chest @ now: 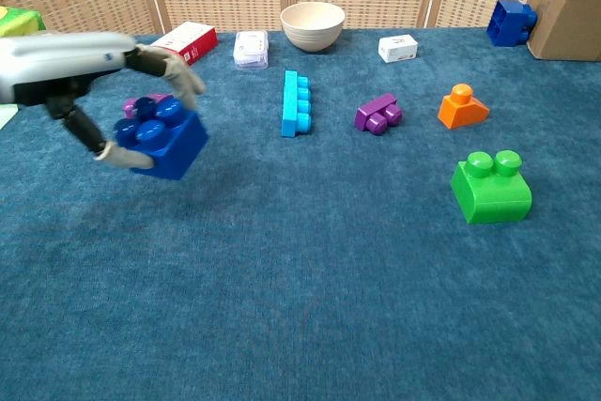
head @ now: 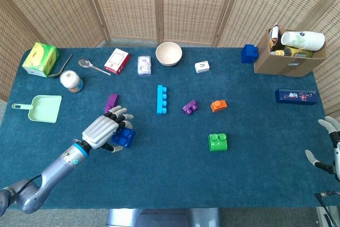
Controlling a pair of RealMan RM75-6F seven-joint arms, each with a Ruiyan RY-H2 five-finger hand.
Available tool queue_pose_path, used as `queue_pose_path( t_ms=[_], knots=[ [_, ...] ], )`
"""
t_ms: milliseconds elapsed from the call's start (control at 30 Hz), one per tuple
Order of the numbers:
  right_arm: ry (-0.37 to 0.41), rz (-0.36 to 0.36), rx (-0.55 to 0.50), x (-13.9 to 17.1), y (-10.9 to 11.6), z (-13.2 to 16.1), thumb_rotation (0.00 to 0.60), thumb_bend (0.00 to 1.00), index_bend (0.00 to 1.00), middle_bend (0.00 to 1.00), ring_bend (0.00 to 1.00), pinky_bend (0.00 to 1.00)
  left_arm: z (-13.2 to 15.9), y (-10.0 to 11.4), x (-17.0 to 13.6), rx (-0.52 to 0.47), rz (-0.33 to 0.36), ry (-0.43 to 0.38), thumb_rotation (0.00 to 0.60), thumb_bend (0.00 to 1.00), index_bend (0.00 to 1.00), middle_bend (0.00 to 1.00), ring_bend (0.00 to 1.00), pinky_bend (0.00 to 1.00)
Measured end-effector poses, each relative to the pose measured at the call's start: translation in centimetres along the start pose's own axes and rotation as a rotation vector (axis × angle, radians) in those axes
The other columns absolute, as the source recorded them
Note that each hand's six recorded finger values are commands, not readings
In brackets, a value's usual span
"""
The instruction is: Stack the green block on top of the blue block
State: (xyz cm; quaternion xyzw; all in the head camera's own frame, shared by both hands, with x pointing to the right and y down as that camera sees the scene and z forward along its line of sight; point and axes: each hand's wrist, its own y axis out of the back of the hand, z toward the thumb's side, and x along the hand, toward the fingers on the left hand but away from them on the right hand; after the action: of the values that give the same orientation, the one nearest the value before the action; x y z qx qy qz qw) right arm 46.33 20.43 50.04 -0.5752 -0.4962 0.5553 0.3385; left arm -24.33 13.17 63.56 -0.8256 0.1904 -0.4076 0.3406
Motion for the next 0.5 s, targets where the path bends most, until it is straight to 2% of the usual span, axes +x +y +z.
queue_pose_path(
  t_ms=[233, 500],
  knots=[
    [-0.002, -0.009, -0.010, 0.6, 0.1, -0.1, 0.524, 0.24, 0.17, 0.15, 0.03, 0.19, 2.8, 0.4, 2.2, 0.032, -0.026, -0.100, 0.551, 0.31, 0.45, 0.20, 0.06, 0.00],
    [0.012, -0.018, -0.012, 0.8, 0.3, 0.3, 0.524, 0.24, 0.18, 0.15, 0.03, 0.19, 6.4, -0.1, 5.8, 0.052, -0.062, -0.204, 0.552, 0.31, 0.45, 0.20, 0.06, 0.00]
  ],
)
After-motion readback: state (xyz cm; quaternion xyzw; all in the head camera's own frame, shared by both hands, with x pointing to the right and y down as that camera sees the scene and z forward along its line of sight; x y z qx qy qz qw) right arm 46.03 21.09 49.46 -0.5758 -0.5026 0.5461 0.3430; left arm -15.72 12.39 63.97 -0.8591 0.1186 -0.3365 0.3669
